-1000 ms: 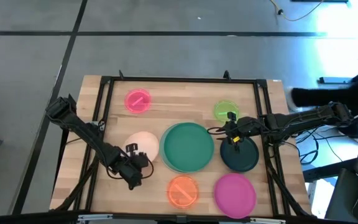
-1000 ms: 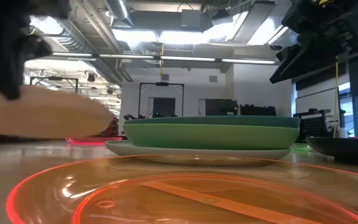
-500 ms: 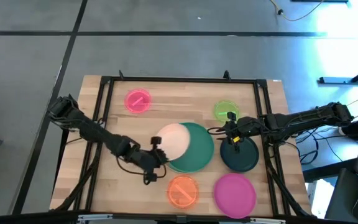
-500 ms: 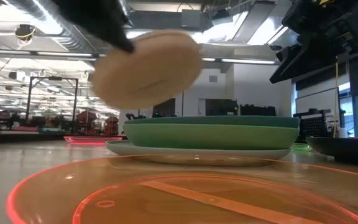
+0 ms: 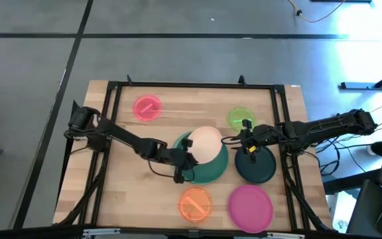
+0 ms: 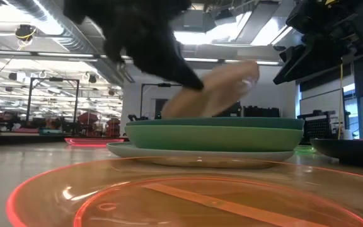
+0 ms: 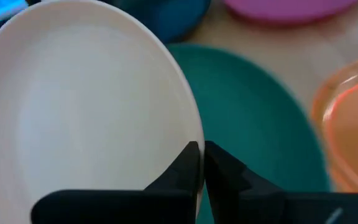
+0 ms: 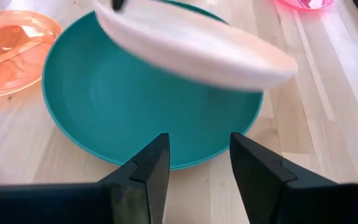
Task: Stack plastic plates
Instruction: Stack the white plate on top of the dark green plate, then stack the black plate on top of the white plate
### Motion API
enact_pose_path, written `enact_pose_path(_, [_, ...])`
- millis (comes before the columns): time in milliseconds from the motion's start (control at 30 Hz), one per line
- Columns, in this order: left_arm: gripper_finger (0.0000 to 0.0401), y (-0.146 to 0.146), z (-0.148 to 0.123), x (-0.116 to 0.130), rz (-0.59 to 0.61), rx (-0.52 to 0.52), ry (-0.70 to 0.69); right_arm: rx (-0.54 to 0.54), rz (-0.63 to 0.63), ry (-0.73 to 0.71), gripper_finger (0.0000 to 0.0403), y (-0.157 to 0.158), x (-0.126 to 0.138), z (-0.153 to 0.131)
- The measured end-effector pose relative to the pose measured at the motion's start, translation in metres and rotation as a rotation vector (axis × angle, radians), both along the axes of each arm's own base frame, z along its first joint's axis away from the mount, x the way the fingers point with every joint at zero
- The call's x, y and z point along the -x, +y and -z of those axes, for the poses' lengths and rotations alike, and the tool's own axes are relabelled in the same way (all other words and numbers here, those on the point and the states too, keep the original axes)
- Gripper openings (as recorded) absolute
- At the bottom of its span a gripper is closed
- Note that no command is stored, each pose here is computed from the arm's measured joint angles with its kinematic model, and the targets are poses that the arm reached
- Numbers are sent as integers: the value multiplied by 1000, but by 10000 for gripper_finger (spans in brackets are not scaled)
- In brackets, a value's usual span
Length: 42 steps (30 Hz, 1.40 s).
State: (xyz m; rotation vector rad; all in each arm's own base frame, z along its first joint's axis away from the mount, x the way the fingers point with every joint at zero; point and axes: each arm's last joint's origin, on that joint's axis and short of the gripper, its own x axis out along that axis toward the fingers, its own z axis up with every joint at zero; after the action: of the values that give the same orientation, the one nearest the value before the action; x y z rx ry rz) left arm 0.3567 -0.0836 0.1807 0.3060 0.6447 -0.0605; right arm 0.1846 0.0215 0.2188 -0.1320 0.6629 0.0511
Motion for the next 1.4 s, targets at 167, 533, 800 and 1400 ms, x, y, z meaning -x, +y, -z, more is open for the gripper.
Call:
enact_pose_path(167, [15,8,21,-8,1,25,46,1,-1,1,159,0,0,0])
enact_pose_path(533, [40,11,25,-10,-55,59,46,1,0,2,159,0,0,0])
enact_pose_path(800, [104,11,21,-9,-129,105,23,0,0,1,159,0,0,0])
enact_pose_path(1400, [106,-6,0,15,-126,169,-32,-176,-171,41,159,20,4,1])
